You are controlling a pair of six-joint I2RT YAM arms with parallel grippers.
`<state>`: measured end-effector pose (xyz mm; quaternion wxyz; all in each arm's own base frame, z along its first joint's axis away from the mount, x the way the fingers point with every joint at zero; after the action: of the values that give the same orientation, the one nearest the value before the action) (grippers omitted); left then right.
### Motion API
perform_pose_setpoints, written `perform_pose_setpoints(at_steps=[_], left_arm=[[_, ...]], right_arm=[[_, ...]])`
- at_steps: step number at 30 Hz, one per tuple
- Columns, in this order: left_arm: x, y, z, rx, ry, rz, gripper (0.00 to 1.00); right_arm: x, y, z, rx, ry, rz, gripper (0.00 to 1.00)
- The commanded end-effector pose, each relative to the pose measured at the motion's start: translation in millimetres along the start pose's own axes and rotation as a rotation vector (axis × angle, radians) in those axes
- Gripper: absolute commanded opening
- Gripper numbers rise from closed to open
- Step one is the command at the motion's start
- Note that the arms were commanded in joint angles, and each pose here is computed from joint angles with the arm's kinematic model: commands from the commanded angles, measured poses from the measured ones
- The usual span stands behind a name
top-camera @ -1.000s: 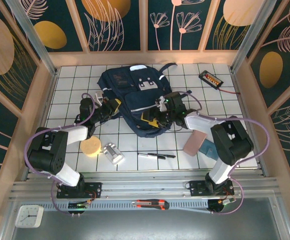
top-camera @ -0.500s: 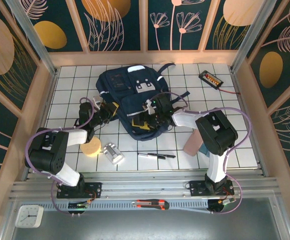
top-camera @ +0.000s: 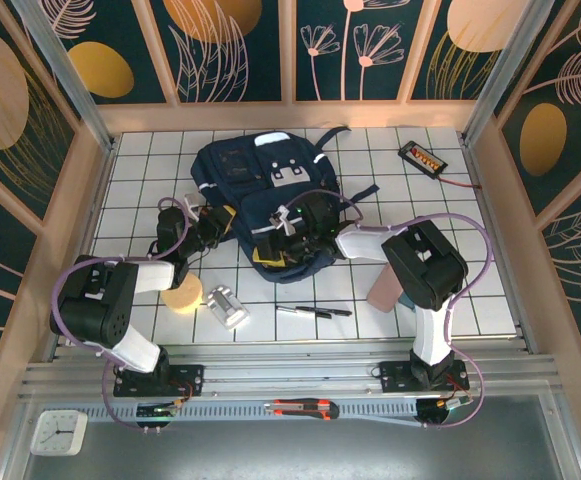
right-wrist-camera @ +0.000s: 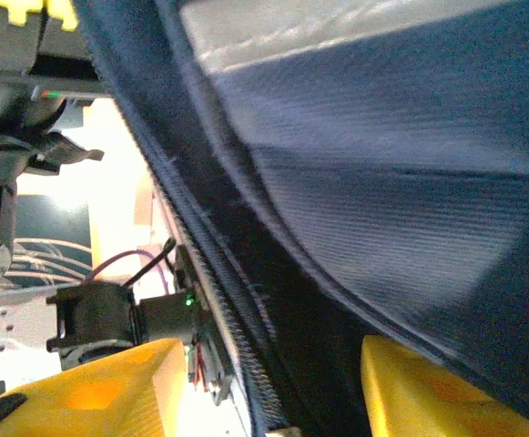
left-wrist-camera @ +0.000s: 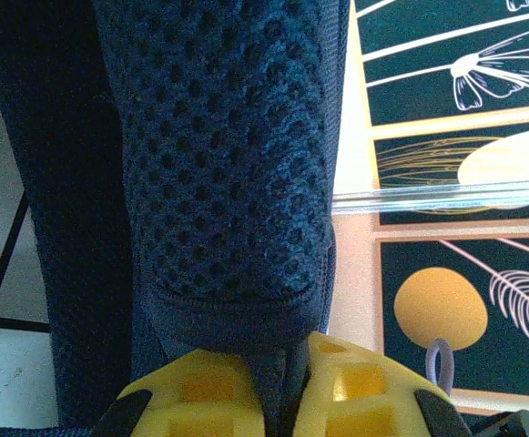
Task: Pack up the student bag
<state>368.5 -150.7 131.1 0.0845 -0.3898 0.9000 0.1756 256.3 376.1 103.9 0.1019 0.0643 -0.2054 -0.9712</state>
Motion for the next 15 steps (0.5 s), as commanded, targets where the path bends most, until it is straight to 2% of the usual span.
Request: perform_pose_setpoints(at_steps=[1, 3, 6, 15], left_arm=[[-5.5, 1.1, -45.2, 0.181, -0.095, -0.018, 0.0], [-5.0, 1.8, -44.3, 0.178, -0.097, -0.02, 0.0], [-4.9, 3.0, -42.5, 0.171, -0.099, -0.021, 0.0], [-8.4, 7.5, -26.8, 0.084, -0.126, -0.019, 0.0]], right_arm=[[13.5, -2.8, 14.7, -0.053, 0.022, 0.056, 0.49], [15.2, -0.7, 14.6, -0.047, 0.022, 0.054, 0.47], [19.2, 1.9, 12.8, -0.026, 0.025, 0.057, 0.36], [22.6, 26.2, 6.7, 0.014, 0.011, 0.009, 0.36]])
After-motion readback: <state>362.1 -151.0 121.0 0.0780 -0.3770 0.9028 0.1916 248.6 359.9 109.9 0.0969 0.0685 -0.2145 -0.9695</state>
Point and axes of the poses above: each hand's point on the last joint's axis, 136 mm out from that joint toward the fingers, its own y axis back along the fingers, its own z axis along the line the jaws close on, x = y × z, the point moved 2 cm from there along y, back along the fingers, and after that the axes turned 7 degrees about -y, right-handed, at the moved point
